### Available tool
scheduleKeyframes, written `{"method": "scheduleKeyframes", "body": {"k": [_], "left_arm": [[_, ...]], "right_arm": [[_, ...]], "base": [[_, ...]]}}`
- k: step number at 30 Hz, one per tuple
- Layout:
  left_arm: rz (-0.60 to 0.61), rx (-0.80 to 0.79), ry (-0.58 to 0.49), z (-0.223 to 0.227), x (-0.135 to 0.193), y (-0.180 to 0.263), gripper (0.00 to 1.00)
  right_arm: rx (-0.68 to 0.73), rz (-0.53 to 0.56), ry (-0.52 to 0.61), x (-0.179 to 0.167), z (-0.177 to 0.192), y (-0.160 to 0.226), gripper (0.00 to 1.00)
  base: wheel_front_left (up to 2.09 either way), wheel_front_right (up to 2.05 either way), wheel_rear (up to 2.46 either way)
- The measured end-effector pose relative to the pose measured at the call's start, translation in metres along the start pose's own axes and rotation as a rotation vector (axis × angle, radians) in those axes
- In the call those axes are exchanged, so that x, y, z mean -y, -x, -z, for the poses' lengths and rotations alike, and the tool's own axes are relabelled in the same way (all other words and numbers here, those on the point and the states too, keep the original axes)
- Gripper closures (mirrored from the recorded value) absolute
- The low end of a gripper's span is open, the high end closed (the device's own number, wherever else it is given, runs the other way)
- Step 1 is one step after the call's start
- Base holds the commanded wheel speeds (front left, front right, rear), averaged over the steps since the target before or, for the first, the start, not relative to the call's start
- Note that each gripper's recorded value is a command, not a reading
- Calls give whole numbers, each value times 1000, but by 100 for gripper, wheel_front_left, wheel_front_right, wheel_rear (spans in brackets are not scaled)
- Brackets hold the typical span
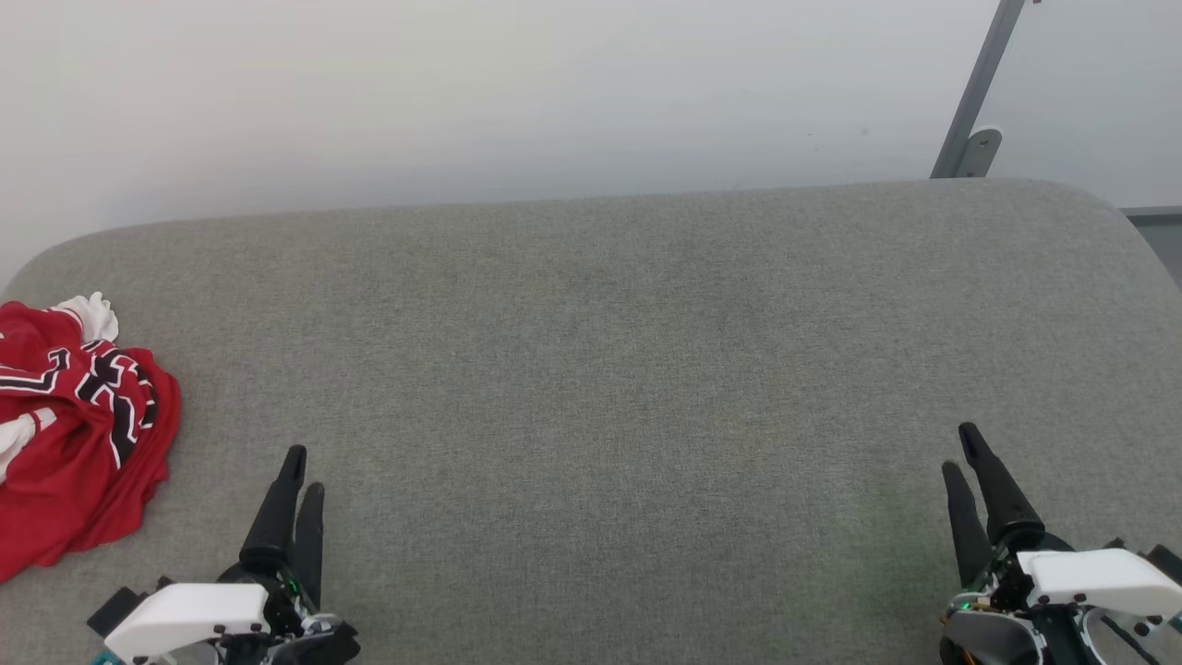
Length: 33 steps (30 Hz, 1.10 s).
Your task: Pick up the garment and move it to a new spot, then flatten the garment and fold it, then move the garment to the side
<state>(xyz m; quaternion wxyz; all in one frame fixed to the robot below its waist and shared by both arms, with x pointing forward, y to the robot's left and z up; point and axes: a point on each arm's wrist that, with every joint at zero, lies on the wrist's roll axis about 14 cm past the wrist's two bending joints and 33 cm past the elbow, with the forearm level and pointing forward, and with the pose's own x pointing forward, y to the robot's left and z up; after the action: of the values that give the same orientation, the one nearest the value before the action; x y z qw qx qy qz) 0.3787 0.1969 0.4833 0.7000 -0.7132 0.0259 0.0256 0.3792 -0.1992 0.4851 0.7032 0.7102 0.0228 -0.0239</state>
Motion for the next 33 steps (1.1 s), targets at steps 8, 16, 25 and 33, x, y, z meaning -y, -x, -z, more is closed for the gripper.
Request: {"method": "scheduleKeyframes", "body": {"k": [8, 16, 25, 33], "left_arm": [[0, 8, -9, -1, 2, 3, 0], [5, 28, -115, -9, 10, 3, 0], [-44, 54, -362, -21, 6, 6, 0], [-61, 63, -551, -26, 6, 7, 0]], "right_arm": [[0, 11, 34, 3, 4, 2, 0], [-17, 6, 198, -1, 6, -2, 0], [-52, 6, 424, -2, 14, -6, 0], [-59, -4, 564, -6, 15, -8, 0]], "base": [[0, 0, 0], [0, 0, 0], [0, 0, 0], [0, 0, 0]]}}
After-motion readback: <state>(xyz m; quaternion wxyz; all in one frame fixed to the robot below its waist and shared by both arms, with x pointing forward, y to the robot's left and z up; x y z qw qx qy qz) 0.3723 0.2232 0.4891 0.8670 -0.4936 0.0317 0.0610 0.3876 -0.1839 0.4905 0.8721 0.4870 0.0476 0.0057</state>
